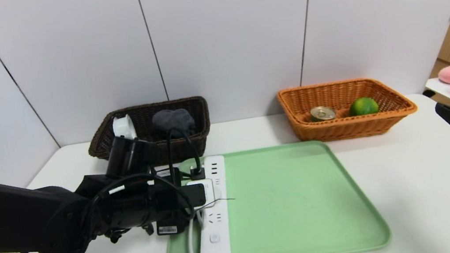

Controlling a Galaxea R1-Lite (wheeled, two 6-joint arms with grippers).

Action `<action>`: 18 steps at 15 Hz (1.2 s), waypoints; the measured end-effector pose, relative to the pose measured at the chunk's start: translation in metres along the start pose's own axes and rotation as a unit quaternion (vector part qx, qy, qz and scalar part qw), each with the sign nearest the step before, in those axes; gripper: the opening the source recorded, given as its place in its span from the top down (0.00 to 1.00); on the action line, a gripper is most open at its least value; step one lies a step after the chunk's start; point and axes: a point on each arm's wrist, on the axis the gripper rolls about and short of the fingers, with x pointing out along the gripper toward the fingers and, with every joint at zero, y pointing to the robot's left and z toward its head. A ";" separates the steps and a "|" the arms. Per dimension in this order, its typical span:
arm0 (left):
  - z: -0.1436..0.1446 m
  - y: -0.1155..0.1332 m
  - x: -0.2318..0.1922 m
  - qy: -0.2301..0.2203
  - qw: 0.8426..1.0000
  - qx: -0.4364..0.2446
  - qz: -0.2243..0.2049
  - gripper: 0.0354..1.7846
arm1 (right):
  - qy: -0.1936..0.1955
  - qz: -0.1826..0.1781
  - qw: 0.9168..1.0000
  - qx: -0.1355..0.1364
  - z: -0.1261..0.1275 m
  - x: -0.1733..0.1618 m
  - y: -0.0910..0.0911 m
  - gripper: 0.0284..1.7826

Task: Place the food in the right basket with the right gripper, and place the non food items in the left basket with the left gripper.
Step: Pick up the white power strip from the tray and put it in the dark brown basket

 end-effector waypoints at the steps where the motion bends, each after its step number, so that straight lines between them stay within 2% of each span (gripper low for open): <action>1: 0.000 0.001 0.001 0.002 1.000 0.001 0.006 0.42 | -0.002 0.000 1.000 0.000 0.001 0.000 0.000 0.05; 4: 0.000 0.003 0.007 -0.005 1.000 0.003 0.026 0.59 | -0.004 -0.001 1.000 0.000 0.002 0.000 0.000 0.05; 5: -0.001 0.002 0.008 -0.004 1.000 0.003 0.024 0.85 | -0.005 -0.001 1.000 0.000 0.002 0.000 0.000 0.05; 6: -0.001 0.002 0.009 -0.004 1.000 0.004 0.026 0.98 | -0.005 0.000 1.000 0.000 0.003 0.000 0.000 0.05; 13: 0.000 0.004 0.007 -0.007 1.000 0.001 0.030 0.98 | -0.004 0.001 1.000 0.000 0.002 0.000 0.000 0.05; 16: 0.009 0.020 0.001 -0.033 0.997 0.002 0.071 0.98 | -0.003 0.001 1.000 0.000 0.001 0.000 0.000 0.05; 18: 0.025 0.034 -0.008 -0.072 0.993 -0.022 0.094 0.98 | -0.001 0.001 1.000 0.000 0.000 0.000 0.000 0.05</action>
